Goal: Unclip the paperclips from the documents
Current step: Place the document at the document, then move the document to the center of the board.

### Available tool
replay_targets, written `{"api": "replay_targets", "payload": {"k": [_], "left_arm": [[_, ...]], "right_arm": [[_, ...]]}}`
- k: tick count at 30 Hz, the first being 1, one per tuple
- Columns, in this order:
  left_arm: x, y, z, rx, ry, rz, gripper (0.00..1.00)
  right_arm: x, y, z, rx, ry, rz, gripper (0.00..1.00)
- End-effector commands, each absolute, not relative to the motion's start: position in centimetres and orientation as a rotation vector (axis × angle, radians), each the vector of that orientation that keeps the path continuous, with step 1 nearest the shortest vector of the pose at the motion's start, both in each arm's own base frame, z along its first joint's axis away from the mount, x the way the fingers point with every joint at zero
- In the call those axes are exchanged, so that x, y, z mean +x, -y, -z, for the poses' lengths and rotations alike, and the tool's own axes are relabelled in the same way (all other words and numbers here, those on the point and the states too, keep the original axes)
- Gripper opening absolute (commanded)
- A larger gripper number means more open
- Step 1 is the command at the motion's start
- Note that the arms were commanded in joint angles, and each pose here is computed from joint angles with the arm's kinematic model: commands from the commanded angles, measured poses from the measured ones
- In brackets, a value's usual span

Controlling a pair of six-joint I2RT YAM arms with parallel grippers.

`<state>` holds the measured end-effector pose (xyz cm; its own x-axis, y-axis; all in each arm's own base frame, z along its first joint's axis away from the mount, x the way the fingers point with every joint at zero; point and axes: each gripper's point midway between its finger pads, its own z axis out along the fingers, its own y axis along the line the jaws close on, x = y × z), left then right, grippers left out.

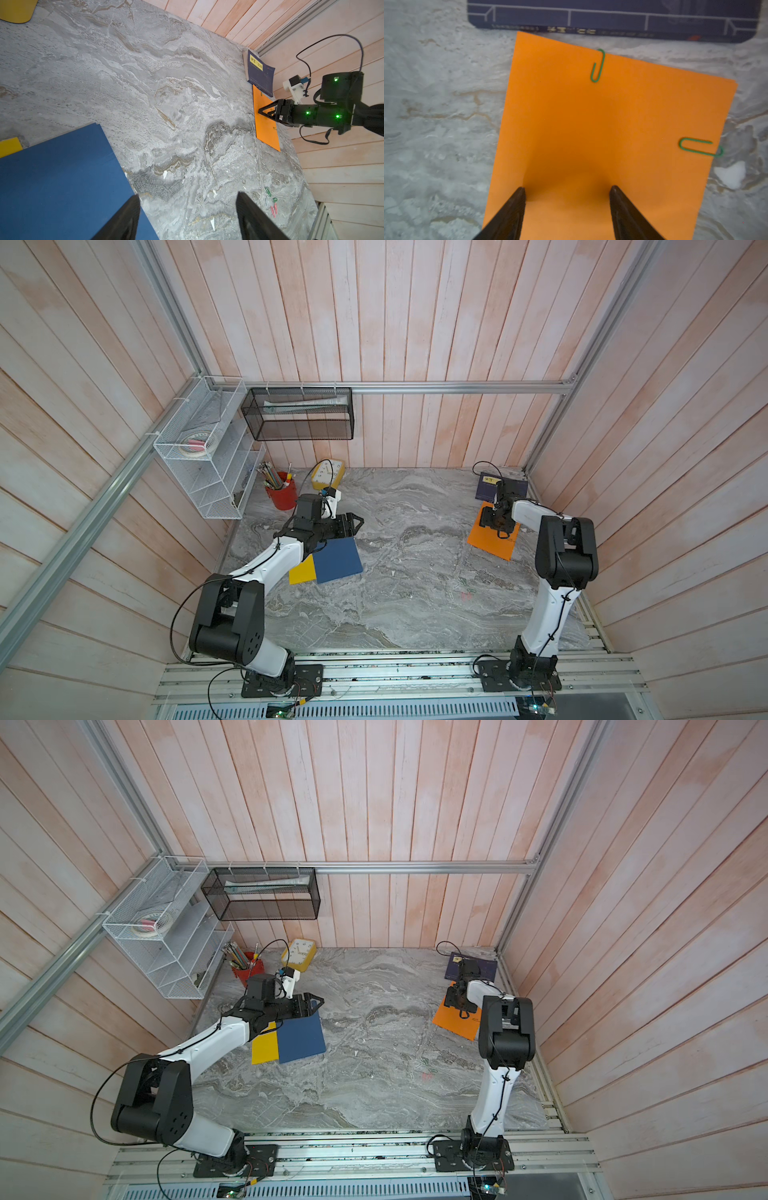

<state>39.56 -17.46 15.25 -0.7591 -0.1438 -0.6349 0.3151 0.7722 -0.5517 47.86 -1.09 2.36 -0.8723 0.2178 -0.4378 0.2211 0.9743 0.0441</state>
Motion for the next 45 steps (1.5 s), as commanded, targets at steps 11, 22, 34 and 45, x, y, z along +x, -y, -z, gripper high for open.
{"api": "replay_targets", "payload": {"k": [11,22,34,45], "left_arm": [[39.6,18.0,-14.8,0.147,-2.279,0.880,0.77],[38.7,17.2,-14.8,0.132,-2.289,0.826,0.78],[38.4,17.0,-13.9,0.121,-2.318,0.816,0.78],[38.0,17.3,-12.8,0.125,-2.365,0.836,0.77]], "right_arm": [[44.4,-15.9,0.5,-0.172,-2.820,-0.290,0.65],[37.4,-26.4,0.9,-0.345,-2.878,-0.546,0.64],[27.4,-28.0,-0.3,-0.269,-2.932,-0.713,0.64],[29.6,-29.8,-5.2,-0.267,-2.794,-0.850,0.65]]}}
